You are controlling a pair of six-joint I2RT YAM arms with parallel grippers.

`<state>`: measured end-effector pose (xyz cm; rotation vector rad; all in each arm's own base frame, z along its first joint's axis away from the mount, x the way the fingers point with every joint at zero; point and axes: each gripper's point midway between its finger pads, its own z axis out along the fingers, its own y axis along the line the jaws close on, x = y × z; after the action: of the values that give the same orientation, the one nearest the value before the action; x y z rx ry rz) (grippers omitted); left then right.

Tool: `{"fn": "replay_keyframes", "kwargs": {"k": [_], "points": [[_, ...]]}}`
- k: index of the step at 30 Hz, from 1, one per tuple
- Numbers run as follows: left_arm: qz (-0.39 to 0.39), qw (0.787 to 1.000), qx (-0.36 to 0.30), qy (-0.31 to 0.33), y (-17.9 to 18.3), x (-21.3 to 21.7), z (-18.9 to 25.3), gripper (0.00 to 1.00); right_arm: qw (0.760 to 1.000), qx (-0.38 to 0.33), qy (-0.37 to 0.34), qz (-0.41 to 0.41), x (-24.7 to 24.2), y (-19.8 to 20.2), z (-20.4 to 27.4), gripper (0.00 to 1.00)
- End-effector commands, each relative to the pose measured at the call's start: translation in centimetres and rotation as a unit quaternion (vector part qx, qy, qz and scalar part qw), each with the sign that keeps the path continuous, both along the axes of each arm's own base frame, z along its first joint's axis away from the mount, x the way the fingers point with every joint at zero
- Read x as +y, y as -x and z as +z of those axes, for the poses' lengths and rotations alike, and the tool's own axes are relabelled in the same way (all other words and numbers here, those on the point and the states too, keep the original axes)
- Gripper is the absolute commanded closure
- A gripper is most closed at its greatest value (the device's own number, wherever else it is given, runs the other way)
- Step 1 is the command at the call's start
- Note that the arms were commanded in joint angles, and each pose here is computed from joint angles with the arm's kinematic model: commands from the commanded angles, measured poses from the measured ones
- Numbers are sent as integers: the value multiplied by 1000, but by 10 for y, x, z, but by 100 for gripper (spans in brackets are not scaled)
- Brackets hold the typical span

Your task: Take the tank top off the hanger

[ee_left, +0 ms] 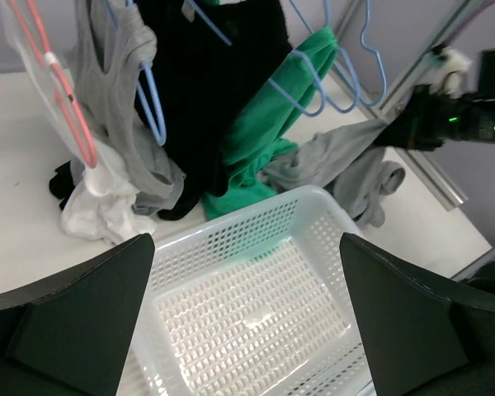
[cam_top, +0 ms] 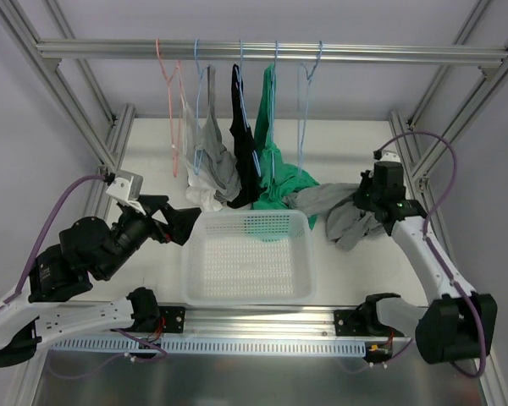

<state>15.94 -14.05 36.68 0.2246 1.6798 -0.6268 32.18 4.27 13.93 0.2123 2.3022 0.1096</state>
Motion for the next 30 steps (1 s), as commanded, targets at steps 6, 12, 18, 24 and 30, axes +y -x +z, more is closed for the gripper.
{"fn": "replay_keyframes", "kwargs": {"k": [6,12,18,24,30], "points": [[70,996,29,-44,-6,30,-27,1,976,-217,-22,-31,-19,29,154,100],[115,988,26,-105,-16,43,-38,1,946,-317,-47,45,-1,76,269,100],[151,983,21,-101,-17,62,-38,1,918,-372,-73,113,20,107,351,100],[199,978,13,-62,-14,92,-43,1,892,-408,-105,165,39,126,409,100],[232,972,4,-33,-11,115,-44,1,854,-411,-185,259,78,149,440,100]]}}
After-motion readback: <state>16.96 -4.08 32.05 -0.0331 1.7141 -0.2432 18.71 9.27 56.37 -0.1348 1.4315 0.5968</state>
